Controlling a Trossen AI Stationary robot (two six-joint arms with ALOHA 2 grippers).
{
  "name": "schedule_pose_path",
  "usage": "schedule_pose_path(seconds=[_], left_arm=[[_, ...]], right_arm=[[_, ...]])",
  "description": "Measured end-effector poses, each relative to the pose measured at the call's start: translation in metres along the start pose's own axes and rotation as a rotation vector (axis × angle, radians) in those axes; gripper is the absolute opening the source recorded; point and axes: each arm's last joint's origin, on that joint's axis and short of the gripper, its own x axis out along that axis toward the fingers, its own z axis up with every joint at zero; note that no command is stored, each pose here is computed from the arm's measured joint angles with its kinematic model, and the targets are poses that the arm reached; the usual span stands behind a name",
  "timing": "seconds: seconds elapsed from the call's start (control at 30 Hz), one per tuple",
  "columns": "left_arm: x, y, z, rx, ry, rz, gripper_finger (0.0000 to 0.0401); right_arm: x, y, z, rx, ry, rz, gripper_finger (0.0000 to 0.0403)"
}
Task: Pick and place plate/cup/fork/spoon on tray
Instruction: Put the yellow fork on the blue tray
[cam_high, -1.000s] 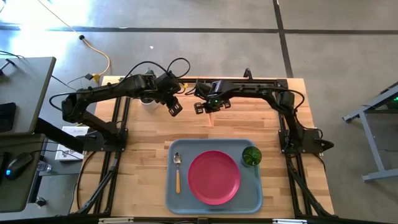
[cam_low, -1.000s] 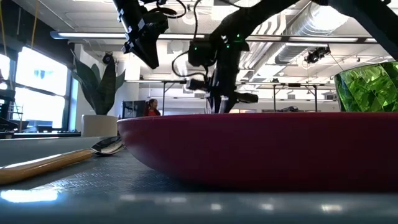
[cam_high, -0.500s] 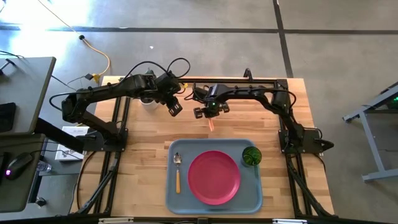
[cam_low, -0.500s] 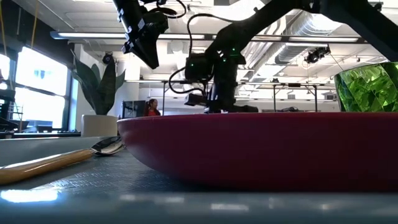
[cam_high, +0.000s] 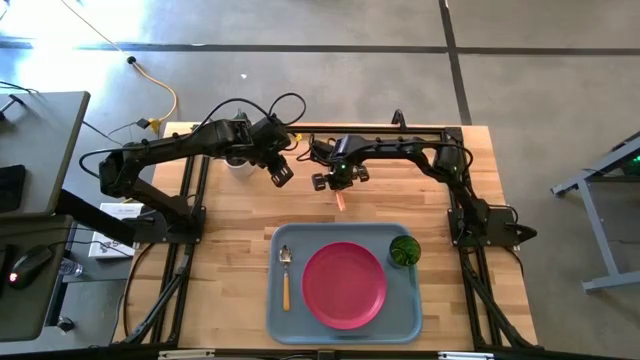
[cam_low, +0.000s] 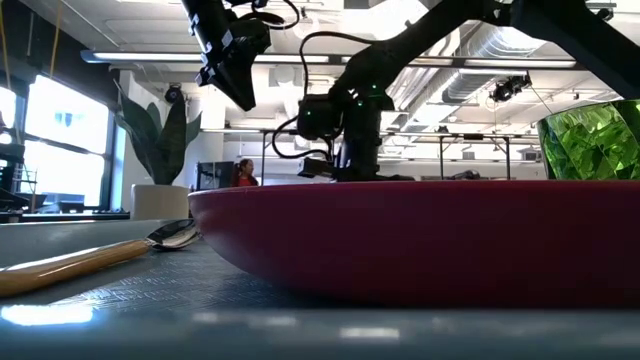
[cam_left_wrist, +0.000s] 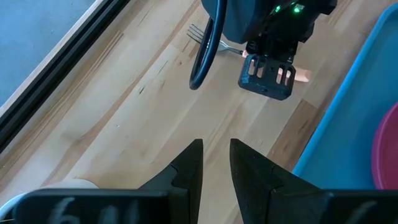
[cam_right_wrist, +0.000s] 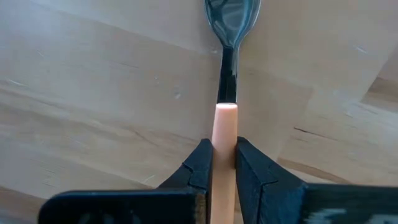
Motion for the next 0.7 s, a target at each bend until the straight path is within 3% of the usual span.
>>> schedule_pose_path(seconds=[0.17,0.5,0.7], left_arm=[[0.000,0.000,0.000,0.000,0.000,0.000,0.0070],[0.000,0.000,0.000,0.000,0.000,0.000,0.0070],[0.000,0.000,0.000,0.000,0.000,0.000,0.0070]], right_arm=[[0.001,0.000,-0.001,-0.005,0.001,-0.003,0.0044],[0.000,0.002,0.000,-0.011,0.001,0.003,0.0131],[-0.013,0.011,0.005,-0.015,-0.028,0.018,0.0150]])
